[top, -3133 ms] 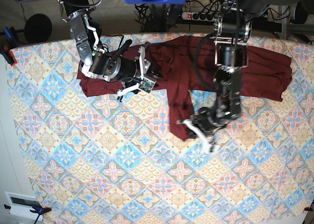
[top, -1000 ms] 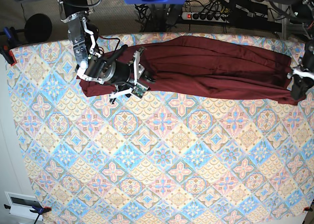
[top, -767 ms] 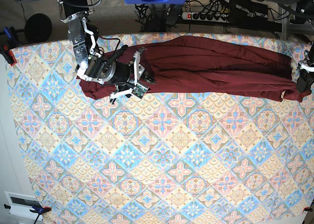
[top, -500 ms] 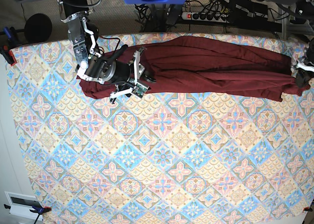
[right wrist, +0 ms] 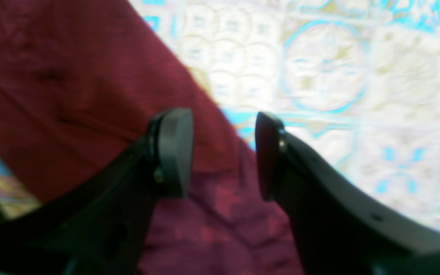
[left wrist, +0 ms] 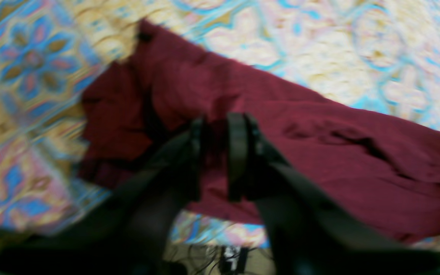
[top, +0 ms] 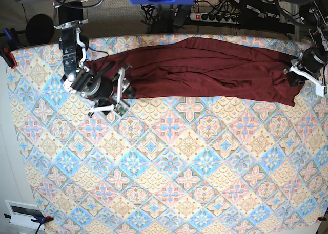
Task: Layout the t-shirt on the table in an organized manner, then fold the t-shirt properly
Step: 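Hold the folded shirt ends with both grippers and straighten the strip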
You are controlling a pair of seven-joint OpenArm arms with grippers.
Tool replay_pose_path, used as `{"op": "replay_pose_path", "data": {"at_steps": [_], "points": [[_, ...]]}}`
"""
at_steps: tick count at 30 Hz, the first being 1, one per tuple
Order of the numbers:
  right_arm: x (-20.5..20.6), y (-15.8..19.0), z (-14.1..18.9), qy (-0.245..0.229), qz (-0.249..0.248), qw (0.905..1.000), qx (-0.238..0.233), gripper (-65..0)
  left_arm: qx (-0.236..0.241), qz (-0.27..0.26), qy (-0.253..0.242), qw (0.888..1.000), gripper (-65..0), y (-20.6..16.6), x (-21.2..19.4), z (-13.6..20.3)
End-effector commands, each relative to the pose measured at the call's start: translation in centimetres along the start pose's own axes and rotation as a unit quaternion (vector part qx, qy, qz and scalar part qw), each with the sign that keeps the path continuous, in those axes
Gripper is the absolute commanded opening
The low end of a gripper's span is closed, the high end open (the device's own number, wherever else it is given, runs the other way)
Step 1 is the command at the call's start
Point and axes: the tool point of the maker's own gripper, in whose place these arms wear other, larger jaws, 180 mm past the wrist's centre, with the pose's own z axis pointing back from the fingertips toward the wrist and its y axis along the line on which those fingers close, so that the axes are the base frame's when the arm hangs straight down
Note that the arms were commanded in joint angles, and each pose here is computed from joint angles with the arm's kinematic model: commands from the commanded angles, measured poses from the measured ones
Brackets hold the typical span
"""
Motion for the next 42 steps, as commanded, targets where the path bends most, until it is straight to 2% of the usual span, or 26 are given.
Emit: {"op": "replay_pose_path", "data": {"at_steps": [1,4,7,12,16,20,29,31,36,42], "points": [[0.6,-1.2,0.5,-0.011,0.004,0.9999,-0.012,-39.4,-0.005,-0.011,-0.018,1.000,-48.0,-0.2,1.3,0.5],[0.2,-2.1,0.2,-0.003,0.001,0.9999,-0.015,-39.4,-0.005,-0.010,-0.016,1.000,-42.2,-0.2,1.2,0.5],[0.0,-2.8,-0.4,0.004,-0.003,0.9999,-0.013,-39.3,-0.004,-0.010,-0.016,1.000,-39.6,-0.2,1.1,0.4],[-1.4,-2.3,-1.4,0.024,-0.014,0.9996,0.003,-39.3,-0.004,-0.010,-0.017,1.000,-39.5,-0.2,1.2,0.4],[-2.0,-0.5,-2.4,0.045,0.010,0.9983,0.034,-39.3,-0.003,-0.004,-0.014,1.000,-39.5,0.0,0.9,0.3],[-2.2,1.0,-3.6,0.059,0.034,0.9957,0.063,-39.3,0.004,0.027,0.007,1.000,-39.5,1.6,-0.6,-0.6],[-4.8,1.5,-4.5,0.095,0.017,0.9920,0.081,-40.3,0.004,0.039,0.013,0.999,-39.5,2.0,-1.1,-0.8],[-4.8,1.5,-4.5,0.095,0.019,0.9920,0.081,-44.5,0.003,0.039,0.012,0.999,-39.5,2.0,-1.0,-0.9],[-4.7,1.3,-4.4,0.093,0.017,0.9924,0.079,-65.0,0.004,0.038,0.012,0.999,-39.5,2.0,-1.0,-0.9],[-2.6,0.6,-2.6,0.067,0.057,0.9944,0.058,-65.0,0.001,0.039,0.000,0.999,-39.5,1.8,-0.1,-1.1]]}}
